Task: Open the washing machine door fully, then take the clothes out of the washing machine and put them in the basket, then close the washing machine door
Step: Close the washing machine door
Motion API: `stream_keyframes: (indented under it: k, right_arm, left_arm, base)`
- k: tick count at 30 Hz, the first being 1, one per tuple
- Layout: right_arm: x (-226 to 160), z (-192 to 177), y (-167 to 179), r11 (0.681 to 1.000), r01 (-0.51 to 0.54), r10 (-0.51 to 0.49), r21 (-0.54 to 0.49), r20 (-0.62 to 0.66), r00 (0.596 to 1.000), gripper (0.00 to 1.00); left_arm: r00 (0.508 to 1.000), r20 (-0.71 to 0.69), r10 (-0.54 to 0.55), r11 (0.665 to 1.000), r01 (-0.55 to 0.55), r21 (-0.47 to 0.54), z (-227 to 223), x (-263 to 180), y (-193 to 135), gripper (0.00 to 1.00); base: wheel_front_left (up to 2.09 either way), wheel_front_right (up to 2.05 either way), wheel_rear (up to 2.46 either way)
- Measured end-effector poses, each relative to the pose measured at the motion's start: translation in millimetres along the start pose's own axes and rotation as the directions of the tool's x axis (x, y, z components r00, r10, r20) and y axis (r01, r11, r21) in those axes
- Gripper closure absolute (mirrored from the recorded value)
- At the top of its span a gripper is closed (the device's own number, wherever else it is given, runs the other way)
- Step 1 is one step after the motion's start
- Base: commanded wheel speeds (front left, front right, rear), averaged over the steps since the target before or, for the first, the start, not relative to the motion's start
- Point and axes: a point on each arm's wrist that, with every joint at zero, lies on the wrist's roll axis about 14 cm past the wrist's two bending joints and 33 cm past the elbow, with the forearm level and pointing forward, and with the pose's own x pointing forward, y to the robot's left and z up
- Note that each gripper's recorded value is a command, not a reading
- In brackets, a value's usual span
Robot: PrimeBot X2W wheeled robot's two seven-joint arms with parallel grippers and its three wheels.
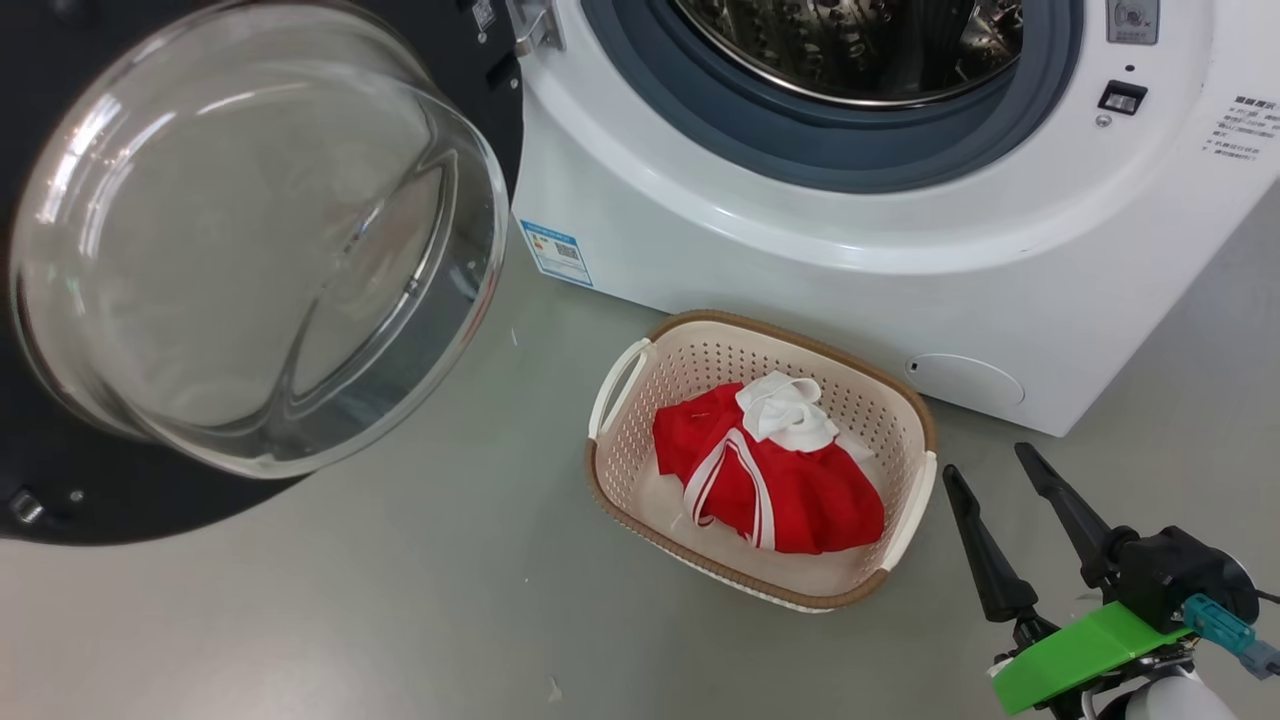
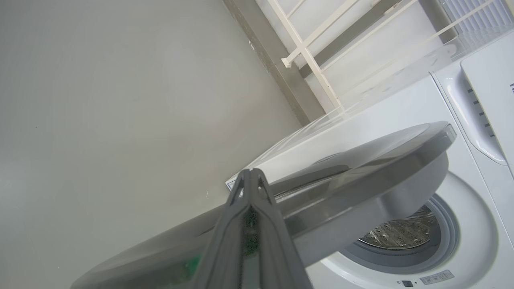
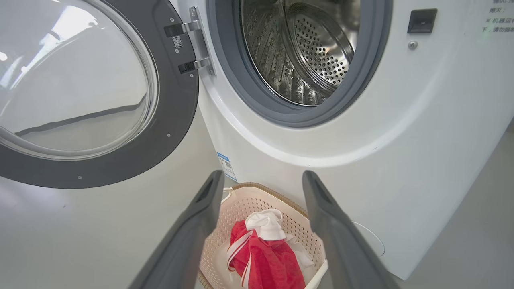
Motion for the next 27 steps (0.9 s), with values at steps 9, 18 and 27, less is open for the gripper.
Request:
stream_keyframes:
  k: [9, 18, 27]
  right_arm:
    - [-6, 7, 1, 1.0, 0.013, -0.013, -0.002, 0.016, 1.0, 0.0]
    - [-13, 15, 1, 1.0, 0.029, -0.029, -0.01, 0.034, 0.999, 0.0]
    - [-22, 18, 0, 0.999, 0.053, -0.052, -0.004, 0.042, 0.998, 0.0]
  left_arm:
    - [0.991, -0.112, -0.069, 0.997, 0.072, 0.022, -15, -13, -7, 1.0]
    - [0.942, -0.293, -0.162, 0.981, 0.185, 0.05, -58, -18, -25, 1.0]
    - [0.889, -0.411, -0.202, 0.952, 0.277, 0.131, -83, -28, -44, 1.0]
  base:
    - [0.0, 0.0, 0.0]
    - [0.0, 0.0, 0.0]
    - [0.0, 0.0, 0.0]
